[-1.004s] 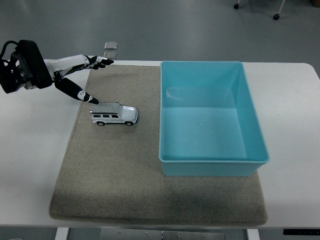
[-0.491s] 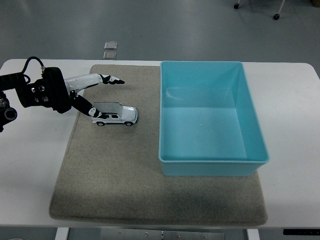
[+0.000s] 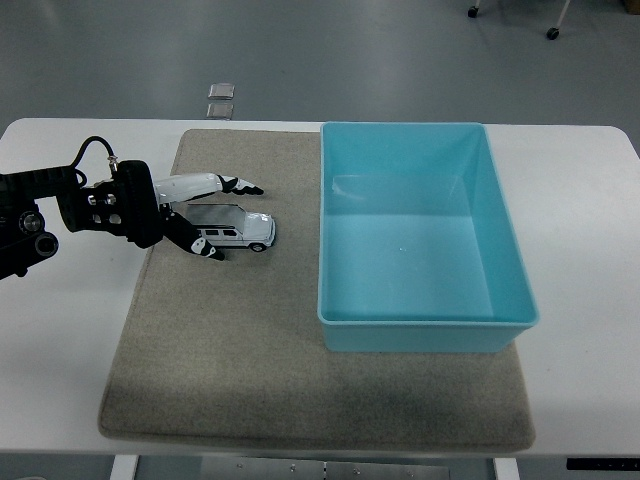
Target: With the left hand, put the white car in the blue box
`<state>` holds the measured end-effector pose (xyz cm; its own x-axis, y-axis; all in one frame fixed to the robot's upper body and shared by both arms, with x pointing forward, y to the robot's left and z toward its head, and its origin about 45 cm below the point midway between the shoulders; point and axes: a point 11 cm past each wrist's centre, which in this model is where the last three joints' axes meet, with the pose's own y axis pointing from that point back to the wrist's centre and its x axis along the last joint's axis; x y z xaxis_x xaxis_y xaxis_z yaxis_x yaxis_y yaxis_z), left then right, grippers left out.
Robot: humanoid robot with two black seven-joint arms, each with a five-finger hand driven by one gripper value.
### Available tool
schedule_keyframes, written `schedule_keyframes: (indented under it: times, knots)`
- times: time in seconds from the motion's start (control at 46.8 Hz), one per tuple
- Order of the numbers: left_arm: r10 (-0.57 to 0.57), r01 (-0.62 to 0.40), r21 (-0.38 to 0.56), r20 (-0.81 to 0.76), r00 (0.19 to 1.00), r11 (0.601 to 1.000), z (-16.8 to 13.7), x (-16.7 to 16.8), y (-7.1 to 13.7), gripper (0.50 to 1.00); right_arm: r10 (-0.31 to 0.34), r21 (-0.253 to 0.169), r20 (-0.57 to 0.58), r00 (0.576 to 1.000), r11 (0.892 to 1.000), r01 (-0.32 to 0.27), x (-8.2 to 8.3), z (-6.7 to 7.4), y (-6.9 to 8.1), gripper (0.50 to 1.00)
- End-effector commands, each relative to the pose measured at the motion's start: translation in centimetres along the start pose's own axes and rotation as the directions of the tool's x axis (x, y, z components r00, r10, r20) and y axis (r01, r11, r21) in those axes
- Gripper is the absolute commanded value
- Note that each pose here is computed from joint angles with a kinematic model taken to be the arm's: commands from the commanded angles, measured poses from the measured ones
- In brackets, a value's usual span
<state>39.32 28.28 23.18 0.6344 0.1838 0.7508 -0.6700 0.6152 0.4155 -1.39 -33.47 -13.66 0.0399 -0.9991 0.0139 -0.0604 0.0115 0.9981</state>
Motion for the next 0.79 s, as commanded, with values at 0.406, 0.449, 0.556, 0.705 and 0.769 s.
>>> schedule_keyframes:
  times: [0.406, 0.449, 0.556, 0.705, 0.769]
  knots:
    - [-0.01, 0.008, 0.03, 0.063, 0.998, 1.0, -0.77, 0.26, 0.14, 0.776, 0.0, 0.0, -0.001, 1.0, 1.0, 0.0, 0.0, 0.0, 0.0, 0.936]
    - [-0.008, 0.006, 0.032, 0.064, 0.998, 0.999, -0.83, 0.37, 0.19, 0.729, 0.0, 0.0, 0.0, 1.0, 1.0, 0.0, 0.0, 0.0, 0.0, 0.936]
    - [-0.008, 0.006, 0.03, 0.066, 0.998, 1.0, -0.76, 0.4, 0.13, 0.703, 0.0, 0.0, 0.0, 1.0, 1.0, 0.0, 0.0, 0.0, 0.0, 0.936]
    - [-0.006, 0.004, 0.031, 0.068, 0.998, 1.0, -0.74, 0.55, 0.13, 0.622, 0.0, 0.0, 0.0, 1.0, 1.0, 0.0, 0.0, 0.0, 0.0, 0.936]
    - [-0.005, 0.002, 0.032, 0.07, 0.998, 0.999, -0.77, 0.62, 0.18, 0.564, 0.0, 0.0, 0.0, 1.0, 1.0, 0.0, 0.0, 0.0, 0.0, 0.936]
